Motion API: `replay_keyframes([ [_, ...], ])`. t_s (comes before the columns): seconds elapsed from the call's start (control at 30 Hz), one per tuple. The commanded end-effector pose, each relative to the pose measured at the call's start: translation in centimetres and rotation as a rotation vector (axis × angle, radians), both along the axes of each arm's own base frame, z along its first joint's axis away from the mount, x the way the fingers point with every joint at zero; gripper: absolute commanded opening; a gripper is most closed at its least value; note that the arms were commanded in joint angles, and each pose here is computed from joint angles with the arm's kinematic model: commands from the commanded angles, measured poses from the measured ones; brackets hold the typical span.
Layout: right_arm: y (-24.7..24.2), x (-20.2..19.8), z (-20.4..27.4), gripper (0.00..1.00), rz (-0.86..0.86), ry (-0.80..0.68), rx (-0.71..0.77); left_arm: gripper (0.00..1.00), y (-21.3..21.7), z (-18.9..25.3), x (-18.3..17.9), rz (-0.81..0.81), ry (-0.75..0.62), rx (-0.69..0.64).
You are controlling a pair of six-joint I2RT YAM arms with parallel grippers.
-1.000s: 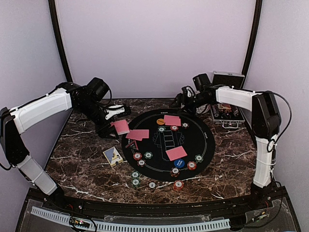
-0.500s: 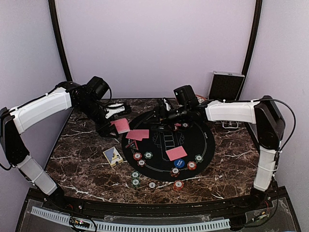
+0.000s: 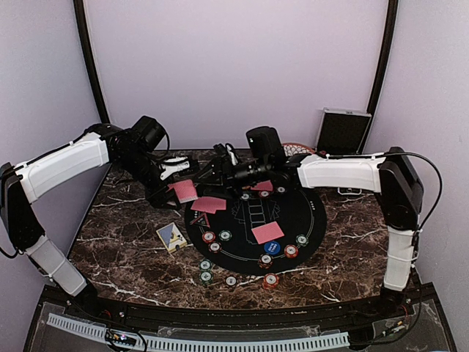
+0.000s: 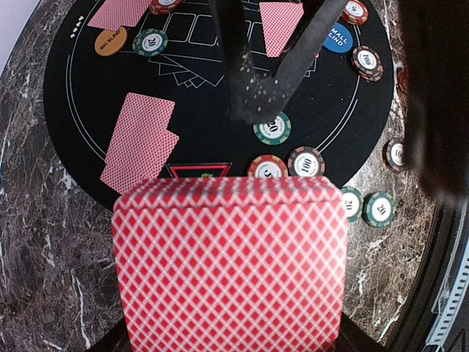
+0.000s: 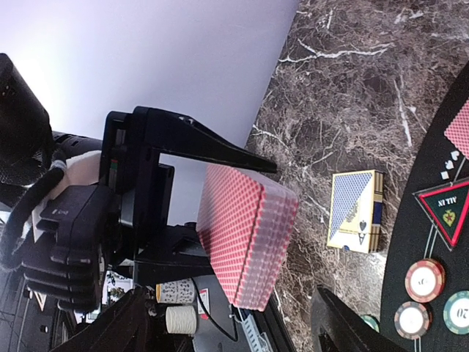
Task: Distribute texas hold em gaming equipment
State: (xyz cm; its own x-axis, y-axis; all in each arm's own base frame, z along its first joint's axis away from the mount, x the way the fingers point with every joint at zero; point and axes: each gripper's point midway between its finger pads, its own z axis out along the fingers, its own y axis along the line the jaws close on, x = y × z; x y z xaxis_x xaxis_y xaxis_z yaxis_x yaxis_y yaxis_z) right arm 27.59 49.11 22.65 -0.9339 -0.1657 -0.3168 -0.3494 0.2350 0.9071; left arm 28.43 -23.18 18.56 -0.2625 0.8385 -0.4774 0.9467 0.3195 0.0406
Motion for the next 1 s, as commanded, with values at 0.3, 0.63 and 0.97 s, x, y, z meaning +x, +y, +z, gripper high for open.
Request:
replay_keyframes([
  [0.3,2.8,-0.7,-0.9,0.76,0.042,0.004,0.006,0.0,-0.4,1.7,-0.1,-0.008,-0.019,-0.047],
  [0.63,4.1,-0.3,-1.8,0.76,0.043,0.025,0.007,0.0,-0.5,1.8,-0.2,-0.006,-0.014,-0.054],
  [0.97,5.7,0.1,-2.9,0.74,0.05,0.067,0.022,0.0,-0.5,1.9,-0.3,-0.006,-0.015,-0.056],
])
